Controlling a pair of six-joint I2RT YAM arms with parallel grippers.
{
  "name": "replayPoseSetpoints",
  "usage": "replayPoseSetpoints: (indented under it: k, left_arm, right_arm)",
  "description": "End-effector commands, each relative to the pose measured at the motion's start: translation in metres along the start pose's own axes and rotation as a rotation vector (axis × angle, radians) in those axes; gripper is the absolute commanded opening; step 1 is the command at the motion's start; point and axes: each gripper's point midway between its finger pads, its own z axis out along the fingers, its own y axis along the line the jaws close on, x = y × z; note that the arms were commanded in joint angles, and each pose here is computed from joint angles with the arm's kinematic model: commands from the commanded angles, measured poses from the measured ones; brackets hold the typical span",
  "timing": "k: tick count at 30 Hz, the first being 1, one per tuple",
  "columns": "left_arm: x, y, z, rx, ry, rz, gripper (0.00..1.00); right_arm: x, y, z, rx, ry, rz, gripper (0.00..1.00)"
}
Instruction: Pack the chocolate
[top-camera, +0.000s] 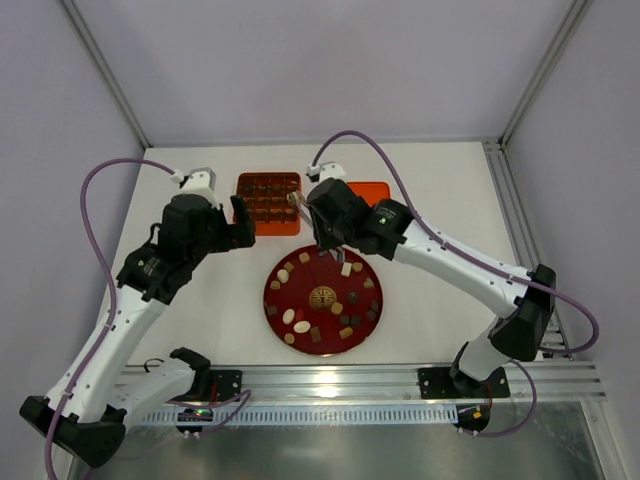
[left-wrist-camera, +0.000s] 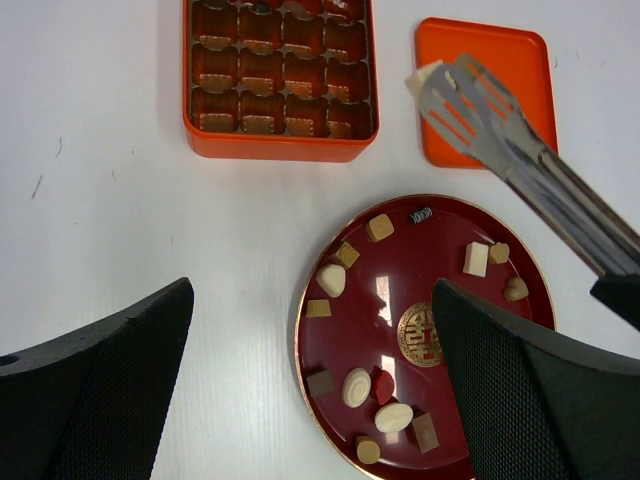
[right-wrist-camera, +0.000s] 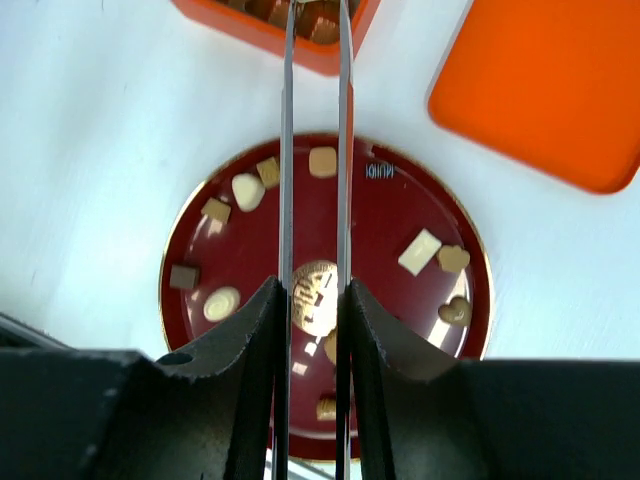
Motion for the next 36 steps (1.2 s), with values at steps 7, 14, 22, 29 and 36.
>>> replayPoseSetpoints:
  k: [7,14,22,29,36]
  left_arm:
    - [-0.013,-0.006,0.0,0.018,-0.029,0.009,1.0]
    - [-0.017,-0.009,0.001,0.026,-0.031,0.009,1.0]
    - [-0.016,-0.007,-0.001,0.019,-0.029,0.014,1.0]
    - [-0.014,-0.006,-0.001,0.017,-0.025,0.013,1.0]
    - [-0.015,-0.006,-0.001,0.015,-0.027,0.016,1.0]
  right_arm:
    - [-0.095,-0.008,0.052,0.003,-0.171,0.002,0.33]
    - [-0.112,-0.01,0.098,0.014,-0.165,-0.026,0.33]
    - [-0.096,-0.016,0.145,0.034,-0.097,-0.029,0.33]
    - [-0.083,-0.022,0.158,0.057,-0.064,-0.03,0.33]
    - [-0.077,-0.026,0.163,0.071,-0.05,-0.029,0.33]
